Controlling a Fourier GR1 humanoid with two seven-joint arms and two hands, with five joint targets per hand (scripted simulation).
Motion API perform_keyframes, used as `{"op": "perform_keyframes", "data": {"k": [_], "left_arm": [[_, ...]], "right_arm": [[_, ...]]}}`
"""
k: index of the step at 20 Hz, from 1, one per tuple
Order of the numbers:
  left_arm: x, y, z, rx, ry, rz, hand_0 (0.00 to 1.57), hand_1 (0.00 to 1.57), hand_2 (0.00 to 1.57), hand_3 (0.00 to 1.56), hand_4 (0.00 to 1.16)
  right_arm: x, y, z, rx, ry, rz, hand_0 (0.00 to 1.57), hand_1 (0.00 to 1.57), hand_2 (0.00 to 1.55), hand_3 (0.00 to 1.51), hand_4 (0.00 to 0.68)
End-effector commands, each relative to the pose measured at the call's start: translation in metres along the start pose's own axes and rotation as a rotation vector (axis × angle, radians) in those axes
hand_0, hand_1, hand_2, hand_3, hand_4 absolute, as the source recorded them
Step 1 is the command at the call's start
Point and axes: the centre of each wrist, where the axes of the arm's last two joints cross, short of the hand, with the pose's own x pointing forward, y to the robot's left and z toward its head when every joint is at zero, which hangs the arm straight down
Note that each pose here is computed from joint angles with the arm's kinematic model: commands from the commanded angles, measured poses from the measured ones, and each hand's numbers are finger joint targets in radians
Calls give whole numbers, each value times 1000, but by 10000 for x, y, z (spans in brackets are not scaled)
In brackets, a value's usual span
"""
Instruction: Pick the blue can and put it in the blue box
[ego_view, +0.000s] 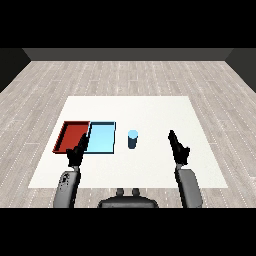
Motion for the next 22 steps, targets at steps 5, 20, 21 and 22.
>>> {"op": "perform_keyframes", "data": {"k": [5,20,21,22], "left_arm": [[-20,-92,-49,-24,-40,3,0,0,0,0,0],[-52,-5,-72,9,-512,196,0,0,0,0,0],[-90,-145,-37,6,-508,211,0,0,0,0,0],[-69,-167,-3,1,-497,230,0,0,0,0,0]], "right_arm": [[86,478,-402,2,-8,1,0,0,0,0,0],[-13,586,-515,99,-306,-265,0,0,0,0,0],[215,582,-505,92,-302,-232,0,0,0,0,0],[34,512,-531,65,-316,-247,0,0,0,0,0]]}}
